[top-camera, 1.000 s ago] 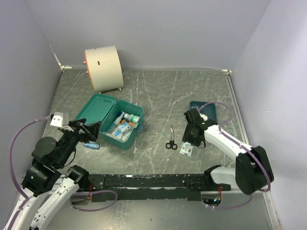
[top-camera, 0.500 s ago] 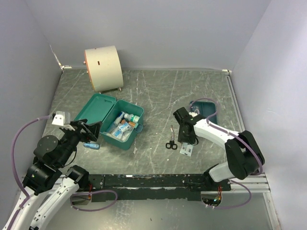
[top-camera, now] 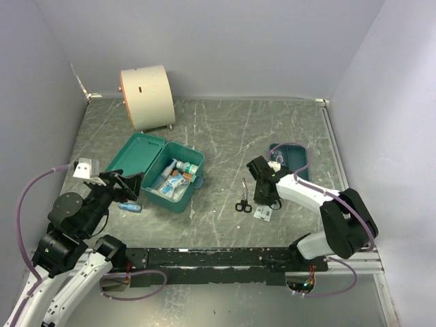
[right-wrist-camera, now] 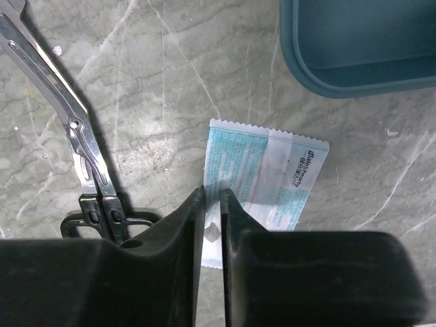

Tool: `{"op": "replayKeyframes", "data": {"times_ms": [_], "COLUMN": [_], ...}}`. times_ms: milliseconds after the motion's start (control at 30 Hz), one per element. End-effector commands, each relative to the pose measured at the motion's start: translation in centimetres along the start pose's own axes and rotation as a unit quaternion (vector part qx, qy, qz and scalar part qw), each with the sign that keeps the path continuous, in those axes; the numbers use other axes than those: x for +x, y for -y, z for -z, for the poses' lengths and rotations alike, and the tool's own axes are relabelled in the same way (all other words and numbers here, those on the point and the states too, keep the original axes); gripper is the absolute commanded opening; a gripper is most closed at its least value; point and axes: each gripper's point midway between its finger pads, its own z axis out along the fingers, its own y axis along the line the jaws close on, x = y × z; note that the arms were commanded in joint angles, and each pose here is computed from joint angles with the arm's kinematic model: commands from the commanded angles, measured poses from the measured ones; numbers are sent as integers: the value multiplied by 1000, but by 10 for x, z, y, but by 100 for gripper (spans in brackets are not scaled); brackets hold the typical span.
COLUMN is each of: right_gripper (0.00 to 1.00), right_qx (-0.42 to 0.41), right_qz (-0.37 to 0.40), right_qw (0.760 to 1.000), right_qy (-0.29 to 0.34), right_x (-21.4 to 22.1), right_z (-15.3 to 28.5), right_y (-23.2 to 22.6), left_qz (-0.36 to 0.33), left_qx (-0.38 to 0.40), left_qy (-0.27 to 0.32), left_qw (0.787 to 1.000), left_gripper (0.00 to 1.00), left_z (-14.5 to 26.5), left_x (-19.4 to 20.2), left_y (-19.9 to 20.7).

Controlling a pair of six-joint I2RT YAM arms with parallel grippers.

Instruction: Organize the medicine kit

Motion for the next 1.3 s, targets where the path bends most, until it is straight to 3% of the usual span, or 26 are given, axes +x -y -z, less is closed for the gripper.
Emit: {"op": "replayKeyframes", "data": {"times_ms": [0, 100, 467, 700, 933, 1267], "right_gripper": [10, 0, 0, 0, 0, 0], "right_qx": [-2, -5, -40, -4, 64, 62], "right_qz": [-4, -3, 17, 75, 179, 150], "right_qw": [999, 1000, 994, 978, 960, 972], "right_qy": [-42, -29, 104, 195, 204, 169], "right_x": [32, 26, -50, -110, -134, -146], "right_z": [-21, -22, 33, 68, 54, 14], "right_y": [5, 3, -13, -5, 16, 49], "left_qz": [2, 1, -1, -4, -2, -3], "left_qx": [-4, -2, 3, 3, -3, -8], "left_qy": [1, -1, 1, -11, -13, -24], "left_qw": [1000, 1000, 1000, 1000, 1000, 1000], "left_gripper": [87, 87, 87, 87, 88, 88], "left_z": [-1, -1, -2, -6, -6, -9], "left_x": [-3, -2, -3, 1, 3, 7], "left_y": [0, 1, 2, 3, 1, -1]}}
